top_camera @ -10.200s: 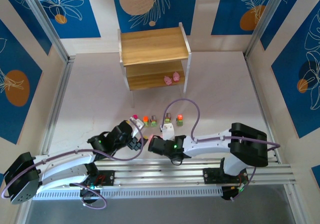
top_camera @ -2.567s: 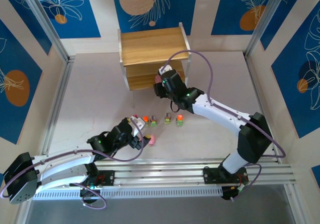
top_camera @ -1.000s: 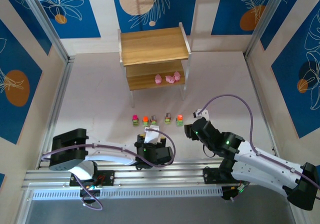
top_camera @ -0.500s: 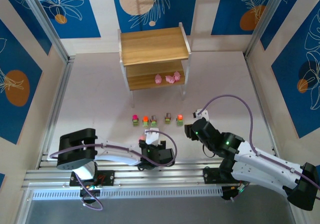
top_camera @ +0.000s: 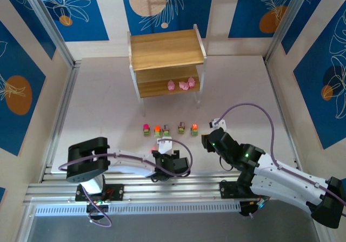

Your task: Place and organize the plastic toys onto the shelf

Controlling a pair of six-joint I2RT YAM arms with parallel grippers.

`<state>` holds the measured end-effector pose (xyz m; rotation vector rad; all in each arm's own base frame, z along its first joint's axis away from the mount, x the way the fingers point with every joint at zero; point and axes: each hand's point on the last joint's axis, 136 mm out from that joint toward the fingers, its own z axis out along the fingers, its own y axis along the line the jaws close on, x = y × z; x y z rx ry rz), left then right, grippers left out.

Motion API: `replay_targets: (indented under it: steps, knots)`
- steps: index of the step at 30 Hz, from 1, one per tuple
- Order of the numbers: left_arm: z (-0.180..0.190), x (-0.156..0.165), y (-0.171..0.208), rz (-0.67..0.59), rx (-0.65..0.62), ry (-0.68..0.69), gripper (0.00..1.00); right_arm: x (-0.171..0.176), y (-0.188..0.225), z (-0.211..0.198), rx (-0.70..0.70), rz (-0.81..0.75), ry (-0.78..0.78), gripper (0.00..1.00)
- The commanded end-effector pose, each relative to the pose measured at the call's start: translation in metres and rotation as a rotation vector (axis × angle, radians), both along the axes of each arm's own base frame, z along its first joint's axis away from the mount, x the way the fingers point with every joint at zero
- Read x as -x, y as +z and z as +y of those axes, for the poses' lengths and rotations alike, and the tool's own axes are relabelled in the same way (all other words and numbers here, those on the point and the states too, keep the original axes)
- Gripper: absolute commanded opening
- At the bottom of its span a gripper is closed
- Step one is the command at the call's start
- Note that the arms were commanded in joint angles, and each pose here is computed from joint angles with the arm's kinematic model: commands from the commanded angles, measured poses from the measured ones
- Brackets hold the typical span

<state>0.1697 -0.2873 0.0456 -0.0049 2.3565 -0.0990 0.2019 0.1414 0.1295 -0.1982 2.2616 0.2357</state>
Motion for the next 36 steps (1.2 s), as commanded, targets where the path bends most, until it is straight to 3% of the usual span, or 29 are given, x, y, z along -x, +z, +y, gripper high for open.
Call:
replay_targets:
  steps: [1, 24, 36]
  knots:
    - [0.0, -0.004, -0.006, 0.02, 0.032, 0.032, 0.69, 0.0, 0.002, 0.001, -0.024, -0.006, 0.001, 0.42]
    - [0.003, -0.01, -0.024, 0.05, 0.026, 0.072, 0.65, 0.0, 0.001, 0.002, -0.026, -0.003, 0.003, 0.31]
    - [-0.006, -0.014, -0.019, 0.04, 0.014, 0.051, 0.55, 0.0, 0.001, 0.001, -0.027, -0.005, -0.001, 0.23]
